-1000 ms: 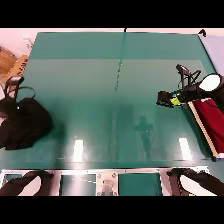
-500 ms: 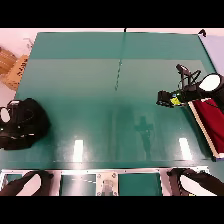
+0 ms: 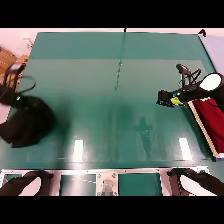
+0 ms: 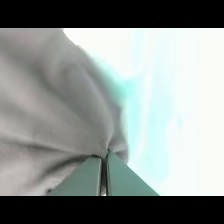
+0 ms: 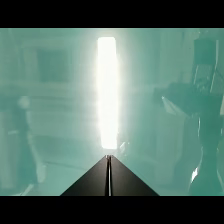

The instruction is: Fold the shirts.

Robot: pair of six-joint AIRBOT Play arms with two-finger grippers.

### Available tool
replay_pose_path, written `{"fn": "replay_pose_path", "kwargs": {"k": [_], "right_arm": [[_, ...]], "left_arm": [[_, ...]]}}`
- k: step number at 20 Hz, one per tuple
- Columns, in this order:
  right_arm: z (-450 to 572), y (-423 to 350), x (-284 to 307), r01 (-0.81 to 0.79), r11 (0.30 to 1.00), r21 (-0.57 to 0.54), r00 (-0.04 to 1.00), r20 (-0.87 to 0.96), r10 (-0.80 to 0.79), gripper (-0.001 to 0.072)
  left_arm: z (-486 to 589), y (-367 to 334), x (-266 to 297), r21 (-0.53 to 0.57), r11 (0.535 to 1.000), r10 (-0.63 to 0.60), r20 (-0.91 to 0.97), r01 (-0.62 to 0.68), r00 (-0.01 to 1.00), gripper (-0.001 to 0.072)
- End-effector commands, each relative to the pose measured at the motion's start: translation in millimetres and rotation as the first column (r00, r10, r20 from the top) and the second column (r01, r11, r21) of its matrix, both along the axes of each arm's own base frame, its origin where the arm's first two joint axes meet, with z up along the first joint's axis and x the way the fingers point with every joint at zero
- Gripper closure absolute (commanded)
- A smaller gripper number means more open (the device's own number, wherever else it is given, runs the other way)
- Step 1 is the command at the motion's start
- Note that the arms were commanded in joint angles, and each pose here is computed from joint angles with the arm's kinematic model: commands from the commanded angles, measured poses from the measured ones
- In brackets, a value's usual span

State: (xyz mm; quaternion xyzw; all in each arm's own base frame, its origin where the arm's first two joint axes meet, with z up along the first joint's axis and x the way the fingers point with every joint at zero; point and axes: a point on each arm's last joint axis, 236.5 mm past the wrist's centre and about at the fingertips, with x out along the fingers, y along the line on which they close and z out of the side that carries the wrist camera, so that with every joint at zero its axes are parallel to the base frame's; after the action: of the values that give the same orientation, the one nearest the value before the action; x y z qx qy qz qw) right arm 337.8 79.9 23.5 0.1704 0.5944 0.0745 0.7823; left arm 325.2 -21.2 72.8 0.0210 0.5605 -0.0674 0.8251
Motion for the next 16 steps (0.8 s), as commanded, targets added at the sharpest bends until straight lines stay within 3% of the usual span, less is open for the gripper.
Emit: {"fn": "replay_pose_path", "kwargs": {"k": [1, 4, 6, 8, 9, 10, 11, 12, 13, 16], "right_arm": [[15, 1, 1, -0.016, 1.0, 0.001, 1.0, 0.006, 0.016, 0.0699], [43, 2, 11, -0.028, 1.0, 0.001, 0.998, 0.058, 0.028, 0.07], [63, 3, 21, -0.028, 1.0, 0.001, 0.994, 0.108, 0.028, 0.0699], [72, 3, 25, -0.029, 1.0, 0.001, 0.991, 0.128, 0.029, 0.0698], [71, 3, 22, -0.034, 0.999, 0.0, 0.993, 0.117, 0.033, 0.0697], [68, 2, 16, -0.042, 0.999, -0.005, 0.995, 0.091, 0.042, 0.065], [65, -1, 11, -0.05, 0.999, -0.022, 0.996, 0.067, 0.051, 0.0493], [61, -6, 6, -0.054, 0.997, -0.046, 0.997, 0.046, 0.056, 0.0332], [59, -13, 4, -0.054, 0.996, -0.077, 0.998, 0.035, 0.057, 0.0287], [49, -23, 5, -0.046, 0.991, -0.122, 0.998, 0.03, 0.05, 0.0279]], "left_arm": [[73, -132, 11, -0.169, 0.951, -0.221, 0.22, 0.26, 0.95, 0.0684], [87, -223, 2, -0.257, 0.876, -0.318, 0.328, 0.408, 0.889, 0.0683], [72, -279, -11, -0.346, 0.812, -0.374, 0.308, 0.47, 0.874, 0.0682], [38, -316, -20, -0.406, 0.781, -0.415, 0.229, 0.474, 0.88, 0.068], [19, -323, -22, -0.413, 0.784, -0.427, 0.181, 0.463, 0.886, 0.0599], [2, -322, -21, -0.407, 0.795, -0.434, 0.134, 0.449, 0.891, 0.0186], [-6, -316, -20, -0.405, 0.806, -0.431, 0.1, 0.432, 0.897, -0.0013], [-7, -304, -15, -0.398, 0.818, -0.42, 0.078, 0.415, 0.904, -0.0013], [-4, -287, -7, -0.392, 0.835, -0.399, 0.052, 0.386, 0.915, -0.0013], [-4, -224, 15, -0.379, 0.888, -0.3, -0.049, 0.26, 0.953, -0.0013]]}}
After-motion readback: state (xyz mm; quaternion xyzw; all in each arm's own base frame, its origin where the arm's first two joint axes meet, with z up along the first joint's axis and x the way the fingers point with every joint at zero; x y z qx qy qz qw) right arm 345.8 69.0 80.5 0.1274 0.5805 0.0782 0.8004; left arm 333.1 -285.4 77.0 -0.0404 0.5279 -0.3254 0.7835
